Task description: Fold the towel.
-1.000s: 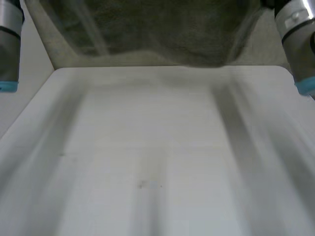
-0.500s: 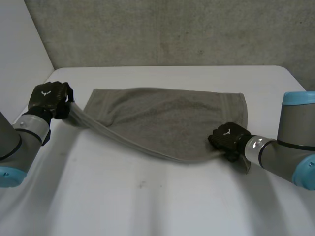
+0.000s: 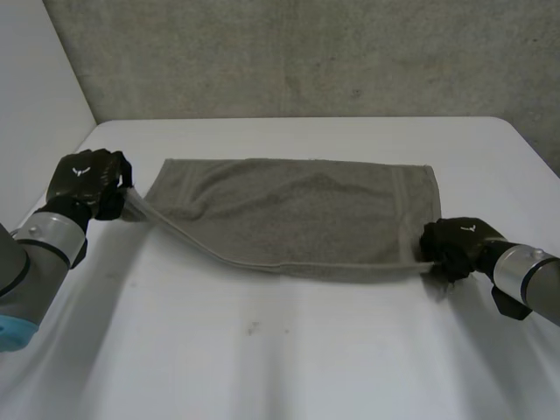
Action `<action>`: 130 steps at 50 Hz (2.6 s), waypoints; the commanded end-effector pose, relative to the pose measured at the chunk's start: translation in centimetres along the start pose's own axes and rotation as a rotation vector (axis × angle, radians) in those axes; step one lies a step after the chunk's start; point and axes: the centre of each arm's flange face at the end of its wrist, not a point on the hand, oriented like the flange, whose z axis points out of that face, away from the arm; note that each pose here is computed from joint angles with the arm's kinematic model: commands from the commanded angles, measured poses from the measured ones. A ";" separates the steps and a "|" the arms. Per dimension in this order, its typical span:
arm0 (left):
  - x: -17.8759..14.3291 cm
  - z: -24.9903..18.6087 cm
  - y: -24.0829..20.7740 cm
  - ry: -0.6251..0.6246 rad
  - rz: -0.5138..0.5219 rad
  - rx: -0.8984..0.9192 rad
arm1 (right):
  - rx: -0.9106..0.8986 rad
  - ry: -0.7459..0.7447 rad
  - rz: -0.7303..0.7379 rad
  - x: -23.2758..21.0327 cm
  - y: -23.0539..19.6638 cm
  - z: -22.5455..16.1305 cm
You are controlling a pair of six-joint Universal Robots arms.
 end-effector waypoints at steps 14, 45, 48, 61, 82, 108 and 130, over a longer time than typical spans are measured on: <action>0.3 -9.6 -2.8 -0.004 -0.097 -0.347 | -0.242 -0.088 -0.406 -1.7 -3.6 -11.3; 0.5 0.6 1.0 0.012 -0.010 -0.306 | -0.062 0.111 -0.649 1.2 -6.8 2.2; 0.7 2.7 2.3 0.016 -0.008 -0.313 | -0.008 0.149 -0.657 1.5 -6.5 4.3; 2.6 7.7 4.4 0.041 0.034 -0.167 | 0.082 0.233 -0.708 1.4 -4.7 9.8; 5.0 3.2 -0.9 0.094 0.054 -0.087 | 0.283 0.254 -0.434 0.1 -10.7 1.5; 5.2 -3.0 -1.5 0.110 0.037 -0.133 | 0.030 0.126 -0.200 4.8 2.0 -3.0; 5.2 -3.2 -1.4 0.109 0.036 -0.137 | 0.004 0.220 -0.277 8.2 3.8 -1.2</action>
